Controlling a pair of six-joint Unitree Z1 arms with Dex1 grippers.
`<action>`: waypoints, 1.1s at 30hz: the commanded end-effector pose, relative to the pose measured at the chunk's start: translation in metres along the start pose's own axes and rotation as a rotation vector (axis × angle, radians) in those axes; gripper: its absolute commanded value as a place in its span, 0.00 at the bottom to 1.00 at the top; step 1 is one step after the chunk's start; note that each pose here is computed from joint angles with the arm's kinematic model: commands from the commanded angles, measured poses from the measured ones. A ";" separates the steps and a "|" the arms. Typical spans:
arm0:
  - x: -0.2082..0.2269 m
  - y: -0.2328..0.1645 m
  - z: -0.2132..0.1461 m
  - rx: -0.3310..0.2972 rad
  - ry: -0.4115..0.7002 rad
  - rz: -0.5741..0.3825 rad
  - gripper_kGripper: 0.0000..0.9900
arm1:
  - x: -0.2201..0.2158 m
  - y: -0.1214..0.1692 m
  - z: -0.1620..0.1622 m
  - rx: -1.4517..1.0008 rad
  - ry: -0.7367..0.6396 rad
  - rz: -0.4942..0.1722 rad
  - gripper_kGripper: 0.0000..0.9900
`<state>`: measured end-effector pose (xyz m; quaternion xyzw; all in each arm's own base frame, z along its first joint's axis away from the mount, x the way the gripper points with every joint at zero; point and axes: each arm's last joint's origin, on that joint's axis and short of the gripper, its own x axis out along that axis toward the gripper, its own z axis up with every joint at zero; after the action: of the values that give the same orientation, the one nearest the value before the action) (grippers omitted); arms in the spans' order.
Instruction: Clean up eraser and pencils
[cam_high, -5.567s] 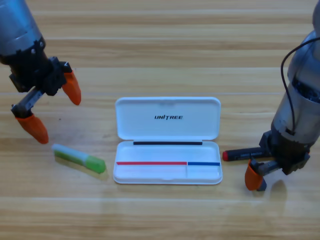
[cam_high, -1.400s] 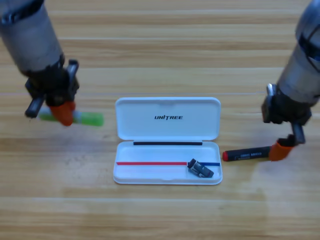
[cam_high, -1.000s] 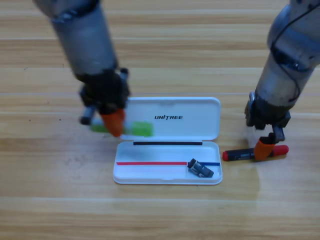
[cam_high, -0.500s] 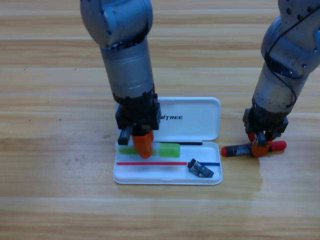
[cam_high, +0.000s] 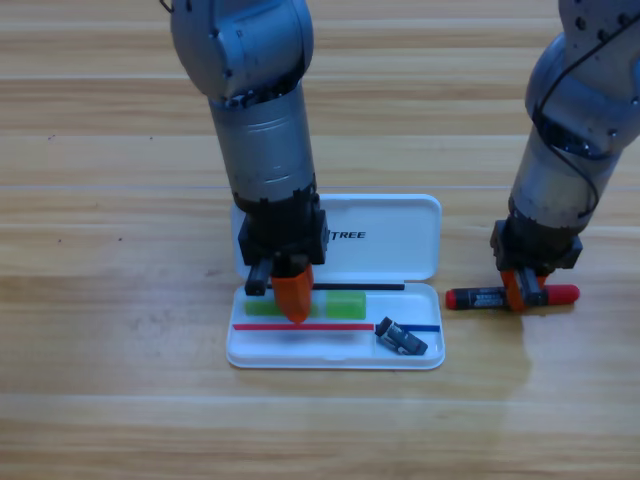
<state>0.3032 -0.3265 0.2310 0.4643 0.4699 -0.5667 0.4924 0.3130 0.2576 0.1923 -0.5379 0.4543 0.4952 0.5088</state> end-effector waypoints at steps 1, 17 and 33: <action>0.037 0.000 0.004 -0.007 0.058 -0.083 0.00 | -0.026 0.020 -0.010 0.001 0.000 -0.017 0.00; 0.052 0.002 0.006 0.000 0.075 -0.095 0.00 | -0.066 0.044 -0.026 0.008 -0.044 -0.030 0.00; 0.054 0.002 0.007 -0.020 0.078 -0.112 0.88 | -0.069 0.048 -0.024 0.004 -0.044 -0.034 0.00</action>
<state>0.3061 -0.3312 0.2081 0.4602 0.4910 -0.5660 0.4762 0.2733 0.2258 0.2580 -0.5325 0.4307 0.4868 0.5422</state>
